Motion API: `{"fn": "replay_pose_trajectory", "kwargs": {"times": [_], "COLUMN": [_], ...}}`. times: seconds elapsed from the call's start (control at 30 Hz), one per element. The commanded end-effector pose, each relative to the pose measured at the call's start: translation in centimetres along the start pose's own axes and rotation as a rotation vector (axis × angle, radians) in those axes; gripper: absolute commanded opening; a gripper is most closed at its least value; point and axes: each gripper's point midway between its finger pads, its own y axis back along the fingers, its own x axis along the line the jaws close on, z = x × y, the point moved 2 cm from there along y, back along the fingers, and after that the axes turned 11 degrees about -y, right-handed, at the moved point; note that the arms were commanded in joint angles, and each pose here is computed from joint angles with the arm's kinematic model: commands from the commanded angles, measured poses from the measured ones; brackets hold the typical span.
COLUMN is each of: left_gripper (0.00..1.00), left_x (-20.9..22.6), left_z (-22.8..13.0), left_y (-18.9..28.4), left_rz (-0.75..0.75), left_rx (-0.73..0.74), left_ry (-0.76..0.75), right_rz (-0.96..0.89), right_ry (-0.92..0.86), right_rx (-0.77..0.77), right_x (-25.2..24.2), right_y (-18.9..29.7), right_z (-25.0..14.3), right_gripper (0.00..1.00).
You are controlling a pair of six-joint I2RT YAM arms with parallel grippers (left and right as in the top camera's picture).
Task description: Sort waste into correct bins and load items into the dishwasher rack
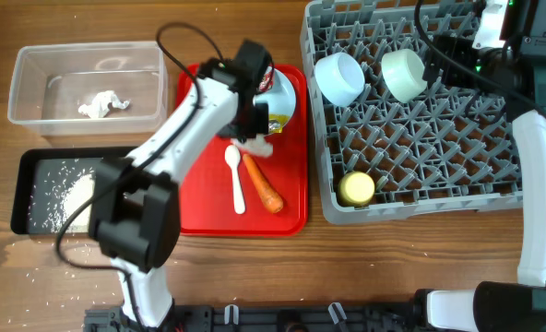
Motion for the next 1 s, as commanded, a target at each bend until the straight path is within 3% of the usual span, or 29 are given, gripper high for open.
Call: {"fn": "replay_pose_trajectory", "kwargs": {"times": [0.0,0.23,0.33,0.37,0.4,0.43,0.53,0.73,0.83,0.97], "left_gripper": [0.04,0.04,0.05,0.22,0.93,1.0,1.0,1.0,1.0,1.0], "left_x": [5.3,23.0,27.2,27.6,27.5,27.3,25.3,12.9,5.4,1.1], "left_z": [4.1,3.0,1.8,1.6,1.6,1.8,3.9,9.5,9.2,6.7], "left_y": [8.3,9.7,8.6,8.1,7.5,7.3,7.4,7.0,2.1,-2.6], "left_rz": [0.137,0.287,0.246,0.231,0.21,0.198,0.163,0.065,0.014,0.014], "left_rx": [-0.278,-0.319,-0.303,-0.29,-0.276,-0.273,-0.333,-0.448,-0.339,-0.187], "left_ry": [0.072,0.491,0.597,0.61,0.611,0.608,0.556,0.277,0.132,0.035], "right_rz": [0.012,0.012,0.013,0.013,0.012,0.012,0.013,0.012,0.01,0.01], "right_ry": [-0.004,-0.004,-0.004,-0.004,-0.004,-0.004,-0.004,-0.004,-0.004,-0.005], "right_rx": [0.013,0.012,0.01,0.011,0.011,0.011,0.011,0.013,0.019,0.02], "right_x": [0.2,0.2,0.2,0.2,0.2,0.2,0.2,0.2,0.1,0.1], "right_y": [-0.5,-0.5,-0.5,-0.5,-0.5,-0.5,-0.5,-0.5,-0.4,-0.4], "right_z": [-0.1,-0.1,0.0,-0.1,-0.1,-0.1,-0.1,-0.1,-0.3,-0.3], "right_gripper": [1.0,1.0,1.0,1.0,1.0,1.0,1.0,1.0,1.0,1.0]}}
